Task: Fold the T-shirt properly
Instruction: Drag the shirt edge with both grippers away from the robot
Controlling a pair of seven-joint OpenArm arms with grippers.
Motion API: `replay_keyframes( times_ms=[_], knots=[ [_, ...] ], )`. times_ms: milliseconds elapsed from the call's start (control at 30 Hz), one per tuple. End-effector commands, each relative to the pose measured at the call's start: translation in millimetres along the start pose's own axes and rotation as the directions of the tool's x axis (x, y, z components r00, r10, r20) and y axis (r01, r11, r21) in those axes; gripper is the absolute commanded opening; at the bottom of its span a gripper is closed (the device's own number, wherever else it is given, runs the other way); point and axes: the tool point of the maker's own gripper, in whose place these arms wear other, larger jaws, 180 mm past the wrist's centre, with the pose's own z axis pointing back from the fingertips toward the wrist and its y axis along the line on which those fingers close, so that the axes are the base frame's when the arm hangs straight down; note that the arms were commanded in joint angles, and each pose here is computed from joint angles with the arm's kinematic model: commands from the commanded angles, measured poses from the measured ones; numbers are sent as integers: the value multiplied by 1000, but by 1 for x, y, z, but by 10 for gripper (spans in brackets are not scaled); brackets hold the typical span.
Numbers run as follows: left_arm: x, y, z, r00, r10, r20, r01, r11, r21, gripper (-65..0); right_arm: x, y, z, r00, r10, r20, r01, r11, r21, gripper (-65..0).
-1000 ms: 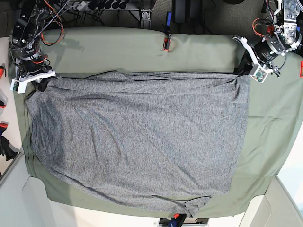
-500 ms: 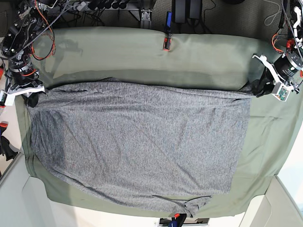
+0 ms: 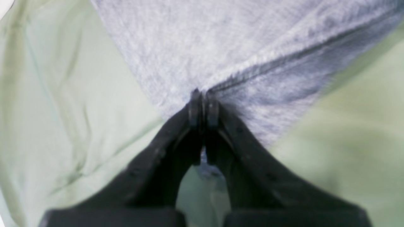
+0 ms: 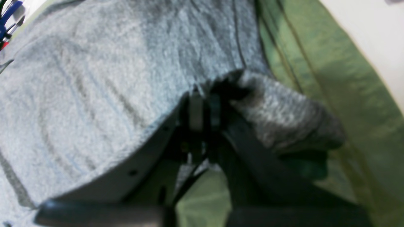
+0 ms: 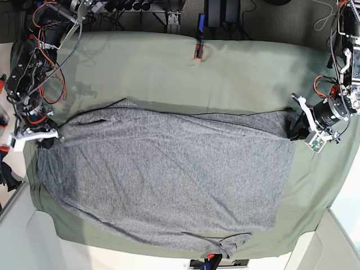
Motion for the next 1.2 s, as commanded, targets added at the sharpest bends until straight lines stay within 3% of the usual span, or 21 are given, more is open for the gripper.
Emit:
replay_keyframes(
  times_ms=[0, 233, 533, 633, 700, 833, 967, 1167],
  knots=[
    [22, 25, 1, 999, -11, 50, 8, 999, 46, -650, 31, 5, -2, 997, 11, 76, -12, 1000, 9, -650],
    [34, 59, -25, 998, 34, 49, -37, 997, 70, -650, 50, 8, -17, 996, 8, 84, -9, 1000, 13, -650],
    [38, 54, -48, 998, 36, 53, -38, 999, 32, -636, 50, 12, -24, 997, 41, 61, -44, 998, 41, -642],
    [34, 54, -48, 998, 60, 34, -60, 998, 28, -458, 47, 14, -23, 998, 18, 60, -22, 998, 58, -394],
    [32, 54, -46, 994, 107, 16, -107, 994, 19, -389, 48, 15, -23, 998, 8, 64, -12, 998, 65, -307],
    [40, 64, -32, 969, 247, 29, -247, 969, 4, -388, 53, 13, -17, 998, 10, 59, -14, 998, 66, -303],
    [48, 69, -7, 910, 406, 86, -404, 914, -32, -388, 58, 6, 6, 996, 7, 91, -13, 998, 67, -303],
    [33, 49, 17, 886, 453, 104, -449, 892, -57, -388, 33, -9, 26, 998, 29, 47, -31, 999, 39, -303]
  ],
)
